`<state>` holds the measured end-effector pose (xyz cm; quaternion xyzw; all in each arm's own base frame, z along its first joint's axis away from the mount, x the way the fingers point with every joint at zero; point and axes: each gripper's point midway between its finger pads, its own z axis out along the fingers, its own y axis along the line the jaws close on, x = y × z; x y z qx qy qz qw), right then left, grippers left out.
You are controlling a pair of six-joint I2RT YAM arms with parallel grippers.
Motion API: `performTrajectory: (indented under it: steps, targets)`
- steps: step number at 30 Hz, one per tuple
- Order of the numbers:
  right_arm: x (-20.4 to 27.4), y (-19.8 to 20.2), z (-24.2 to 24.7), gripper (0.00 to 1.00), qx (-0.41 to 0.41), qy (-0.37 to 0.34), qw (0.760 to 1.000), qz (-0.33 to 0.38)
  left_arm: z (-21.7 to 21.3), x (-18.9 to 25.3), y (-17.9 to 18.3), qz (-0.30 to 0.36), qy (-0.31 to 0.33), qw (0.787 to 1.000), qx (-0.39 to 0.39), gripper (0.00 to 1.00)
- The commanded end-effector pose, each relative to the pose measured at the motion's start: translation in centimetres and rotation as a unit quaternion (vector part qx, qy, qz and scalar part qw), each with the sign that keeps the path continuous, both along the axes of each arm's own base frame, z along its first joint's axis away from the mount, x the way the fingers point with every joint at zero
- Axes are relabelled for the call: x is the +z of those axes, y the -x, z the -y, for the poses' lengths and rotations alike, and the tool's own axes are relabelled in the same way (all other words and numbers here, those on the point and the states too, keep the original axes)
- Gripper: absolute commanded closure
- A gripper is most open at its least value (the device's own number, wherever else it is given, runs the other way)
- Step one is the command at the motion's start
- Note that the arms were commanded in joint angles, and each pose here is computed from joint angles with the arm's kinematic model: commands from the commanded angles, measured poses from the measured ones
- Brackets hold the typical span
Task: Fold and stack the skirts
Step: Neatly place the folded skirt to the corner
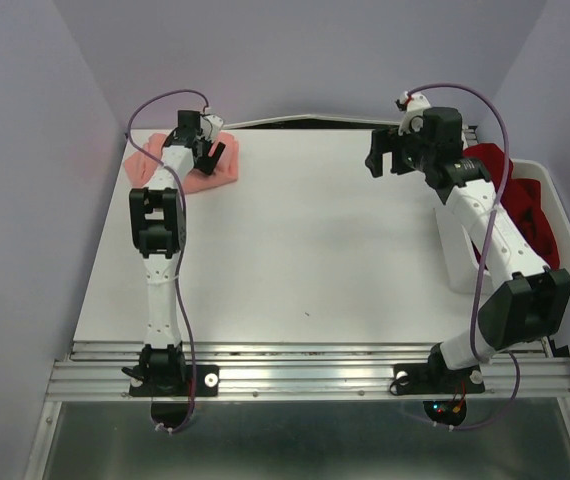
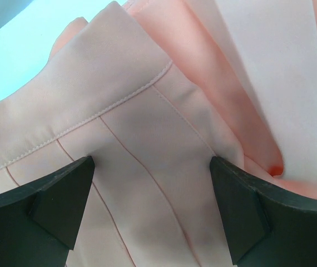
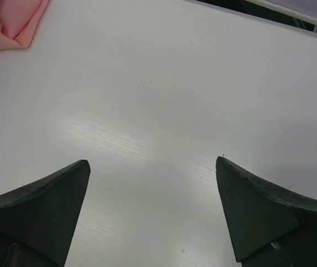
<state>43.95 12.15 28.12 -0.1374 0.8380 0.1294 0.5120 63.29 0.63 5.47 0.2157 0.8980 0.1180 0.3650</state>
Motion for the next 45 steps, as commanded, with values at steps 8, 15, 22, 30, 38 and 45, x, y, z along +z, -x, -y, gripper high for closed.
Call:
performTrajectory:
  steps: [8, 15, 22, 30, 38, 45]
  targets:
    - [3.4, 0.1, 0.2, 0.00, 0.002, -0.010, 0.999, 0.045, -2.2, 13.4, 0.1, 0.099, -0.064, 0.991, -0.056, 0.02]
    - [4.3, 0.6, 0.1, 0.00, 0.004, -0.016, 0.998, 0.054, -1.5, 27.5, 3.4, 0.225, -0.018, 0.974, -0.017, 0.02]
    - [4.8, 0.6, 0.2, 0.00, -0.004, -0.023, 0.998, 0.057, 0.0, 22.5, 12.2, 0.121, 0.103, 0.986, 0.047, 0.02]
    - [5.2, 0.6, 0.8, 0.00, -0.020, -0.016, 0.998, 0.063, 0.5, 12.6, 20.6, 0.039, 0.179, 0.978, 0.095, 0.02]
    - [4.1, 1.0, 1.1, 0.00, -0.015, -0.013, 0.998, 0.054, -1.0, 7.3, 20.6, 0.017, 0.156, 0.976, 0.148, 0.02]
    - [3.6, 1.0, 1.3, 0.00, -0.015, -0.005, 0.999, 0.051, -2.5, 2.8, 17.7, -0.028, 0.146, 0.973, 0.176, 0.02]
